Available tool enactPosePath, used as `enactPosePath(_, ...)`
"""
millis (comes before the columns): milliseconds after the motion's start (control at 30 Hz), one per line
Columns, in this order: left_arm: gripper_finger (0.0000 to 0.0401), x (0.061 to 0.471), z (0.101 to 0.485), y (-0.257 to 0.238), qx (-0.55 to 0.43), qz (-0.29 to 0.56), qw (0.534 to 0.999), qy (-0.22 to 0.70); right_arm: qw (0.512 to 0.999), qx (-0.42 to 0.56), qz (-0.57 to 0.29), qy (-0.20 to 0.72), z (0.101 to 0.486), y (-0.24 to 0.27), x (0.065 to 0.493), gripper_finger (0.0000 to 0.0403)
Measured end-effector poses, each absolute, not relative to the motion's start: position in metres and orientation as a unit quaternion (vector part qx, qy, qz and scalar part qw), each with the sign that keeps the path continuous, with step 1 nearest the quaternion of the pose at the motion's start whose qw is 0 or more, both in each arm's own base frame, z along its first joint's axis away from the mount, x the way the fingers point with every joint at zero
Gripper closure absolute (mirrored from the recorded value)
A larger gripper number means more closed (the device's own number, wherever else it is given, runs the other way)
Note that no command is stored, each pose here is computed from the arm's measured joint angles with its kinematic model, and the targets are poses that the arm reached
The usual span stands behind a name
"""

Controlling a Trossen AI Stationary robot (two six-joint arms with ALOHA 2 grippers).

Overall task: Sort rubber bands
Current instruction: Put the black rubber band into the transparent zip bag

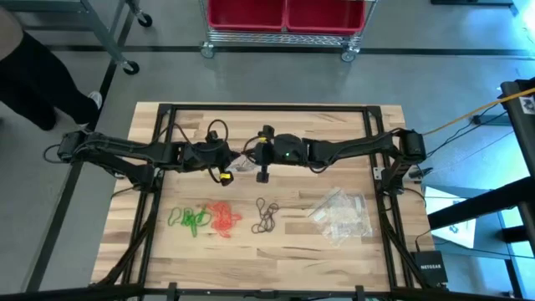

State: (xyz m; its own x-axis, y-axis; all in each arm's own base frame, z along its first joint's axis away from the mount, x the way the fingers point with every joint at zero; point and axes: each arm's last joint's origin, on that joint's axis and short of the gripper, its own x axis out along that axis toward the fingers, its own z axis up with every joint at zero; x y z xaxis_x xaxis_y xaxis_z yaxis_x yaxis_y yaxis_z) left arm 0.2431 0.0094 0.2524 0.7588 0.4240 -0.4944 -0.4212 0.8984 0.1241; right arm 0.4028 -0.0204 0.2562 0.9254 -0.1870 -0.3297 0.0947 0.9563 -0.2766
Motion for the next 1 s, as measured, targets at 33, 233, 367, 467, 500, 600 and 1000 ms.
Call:
enactPosePath(33,0.0401,0.243,0.252,0.009,0.003,0.225,0.938,0.264,0.970,-0.130,-0.072,0.194,0.253,-0.020,0.402,0.0403)
enactPosePath(233,0.0401,0.243,0.252,0.009,0.003,0.225,0.938,0.265,0.955,-0.155,-0.070,0.243,0.251,-0.020,0.394,0.0403)
enactPosePath(367,0.0401,0.243,0.252,0.009,0.003,0.226,0.938,0.264,0.956,-0.158,-0.068,0.239,0.259,-0.020,0.389,0.0403)
enactPosePath(467,0.0401,0.243,0.253,0.009,-0.001,0.226,0.938,0.263,0.956,-0.157,-0.064,0.241,0.260,-0.020,0.388,0.0403)
enactPosePath(500,0.0401,0.243,0.253,0.009,-0.003,0.227,0.938,0.262,0.956,-0.157,-0.060,0.242,0.259,-0.020,0.388,0.0403)
enactPosePath(600,0.0401,0.243,0.253,0.009,-0.005,0.227,0.938,0.262,0.956,-0.155,-0.055,0.245,0.257,-0.020,0.390,0.0403)
enactPosePath(1000,0.0401,0.243,0.253,0.009,-0.015,0.229,0.938,0.258,0.948,-0.090,-0.120,0.282,0.249,-0.025,0.385,0.0403)
